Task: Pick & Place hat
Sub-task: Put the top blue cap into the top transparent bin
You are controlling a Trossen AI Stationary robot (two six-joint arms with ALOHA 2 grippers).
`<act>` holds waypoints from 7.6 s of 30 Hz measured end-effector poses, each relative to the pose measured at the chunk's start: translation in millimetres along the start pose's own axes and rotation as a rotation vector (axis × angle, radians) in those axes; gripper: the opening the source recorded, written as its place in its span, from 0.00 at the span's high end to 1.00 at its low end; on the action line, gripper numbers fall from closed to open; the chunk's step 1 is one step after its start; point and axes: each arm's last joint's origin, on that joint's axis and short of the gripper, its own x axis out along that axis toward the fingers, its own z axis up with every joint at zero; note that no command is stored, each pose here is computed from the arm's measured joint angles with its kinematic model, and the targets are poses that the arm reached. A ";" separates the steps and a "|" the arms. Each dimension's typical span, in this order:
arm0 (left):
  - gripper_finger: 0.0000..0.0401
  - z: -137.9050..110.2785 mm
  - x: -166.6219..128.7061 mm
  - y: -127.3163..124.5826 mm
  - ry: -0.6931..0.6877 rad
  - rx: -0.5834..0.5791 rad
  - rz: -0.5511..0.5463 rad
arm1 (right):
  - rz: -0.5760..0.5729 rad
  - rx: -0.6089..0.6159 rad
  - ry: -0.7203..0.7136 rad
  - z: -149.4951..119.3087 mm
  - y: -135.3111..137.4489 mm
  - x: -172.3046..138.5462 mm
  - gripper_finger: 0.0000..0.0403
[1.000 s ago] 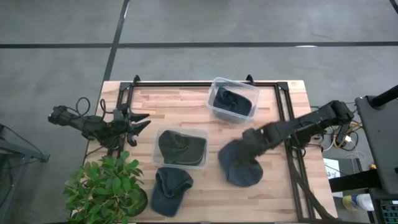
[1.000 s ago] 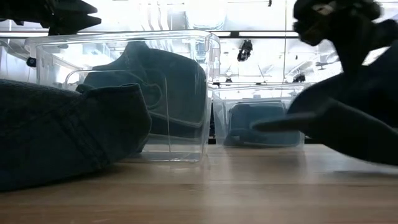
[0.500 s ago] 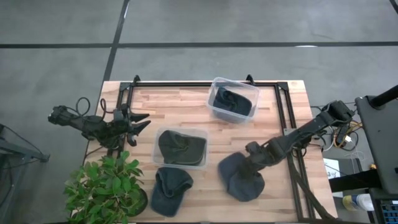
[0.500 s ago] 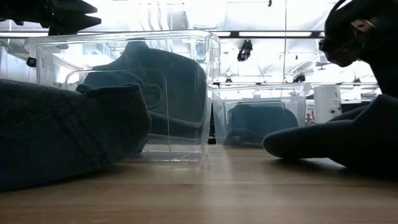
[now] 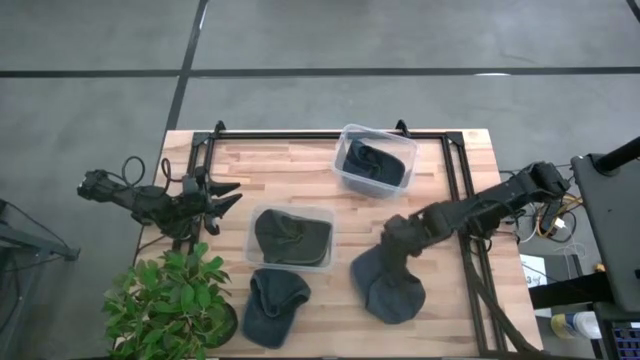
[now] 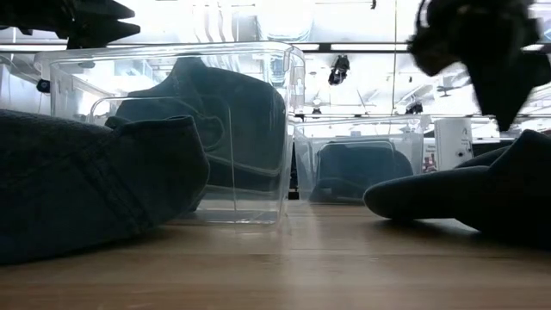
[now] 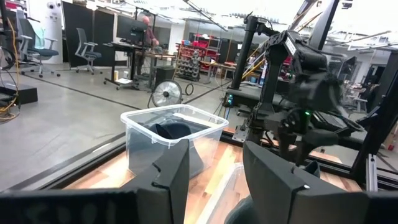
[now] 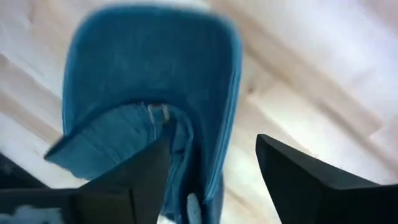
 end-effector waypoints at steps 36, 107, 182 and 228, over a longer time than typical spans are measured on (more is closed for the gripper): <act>0.65 -1.0 1.2 -0.9 0.008 0.003 0.001 | 0.054 0.030 0.213 50.6 -30.9 62.2 0.61; 0.65 28.2 25.7 -27.7 -0.323 0.491 0.013 | -0.552 -0.682 -1.581 99.0 213.7 -122.5 0.97; 0.99 104.1 94.8 -76.4 0.223 1.087 0.329 | -0.304 -0.859 -1.160 91.4 174.2 -187.3 0.44; 0.62 132.3 92.6 -69.4 0.158 0.891 0.366 | -0.400 -0.340 -1.036 146.2 92.4 -207.7 0.98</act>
